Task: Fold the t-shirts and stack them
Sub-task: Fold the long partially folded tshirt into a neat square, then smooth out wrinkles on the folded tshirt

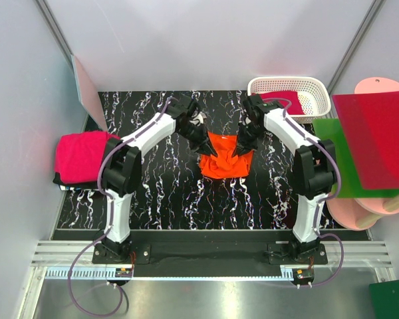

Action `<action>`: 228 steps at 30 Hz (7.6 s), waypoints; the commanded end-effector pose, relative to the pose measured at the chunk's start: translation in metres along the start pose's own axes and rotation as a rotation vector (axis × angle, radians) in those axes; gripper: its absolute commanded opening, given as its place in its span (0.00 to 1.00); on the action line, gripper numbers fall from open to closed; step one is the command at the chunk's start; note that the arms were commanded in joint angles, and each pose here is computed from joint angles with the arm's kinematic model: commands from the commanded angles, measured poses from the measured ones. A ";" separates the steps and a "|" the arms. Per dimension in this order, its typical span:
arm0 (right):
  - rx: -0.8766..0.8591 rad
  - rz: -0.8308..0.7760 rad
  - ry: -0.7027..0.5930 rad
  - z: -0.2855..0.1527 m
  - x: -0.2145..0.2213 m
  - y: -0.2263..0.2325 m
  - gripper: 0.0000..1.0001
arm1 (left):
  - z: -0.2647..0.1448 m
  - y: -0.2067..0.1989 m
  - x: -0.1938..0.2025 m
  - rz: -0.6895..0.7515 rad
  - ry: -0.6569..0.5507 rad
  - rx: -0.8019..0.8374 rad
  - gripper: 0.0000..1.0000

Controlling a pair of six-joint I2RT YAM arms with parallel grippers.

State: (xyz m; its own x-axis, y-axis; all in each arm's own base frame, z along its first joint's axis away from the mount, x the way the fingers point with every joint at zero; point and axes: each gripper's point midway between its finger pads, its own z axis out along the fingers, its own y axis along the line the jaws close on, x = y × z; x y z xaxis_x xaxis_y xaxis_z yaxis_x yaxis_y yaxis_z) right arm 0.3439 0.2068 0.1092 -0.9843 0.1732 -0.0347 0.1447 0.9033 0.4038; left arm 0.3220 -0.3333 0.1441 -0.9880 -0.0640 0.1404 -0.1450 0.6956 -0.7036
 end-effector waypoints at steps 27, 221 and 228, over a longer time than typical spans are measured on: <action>0.296 0.127 -0.391 0.005 -0.141 -0.032 0.10 | -0.059 0.010 -0.065 0.056 -0.157 0.144 0.99; -0.015 0.041 -0.114 0.052 -0.043 -0.003 0.06 | -0.035 0.122 -0.093 0.057 -0.281 -0.302 0.00; 0.209 0.055 -0.220 0.037 -0.067 -0.033 0.20 | -0.052 0.107 -0.084 0.089 -0.310 -0.280 0.04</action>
State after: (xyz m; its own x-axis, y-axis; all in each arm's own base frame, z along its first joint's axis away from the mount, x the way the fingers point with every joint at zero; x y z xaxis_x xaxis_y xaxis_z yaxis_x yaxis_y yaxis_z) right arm 0.3929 0.2066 0.0319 -0.9598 0.2701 -0.0767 0.2295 0.9120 0.3401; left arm 0.3899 -0.2147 0.0494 -0.9796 -0.1883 -0.0703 -0.1413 0.8936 -0.4260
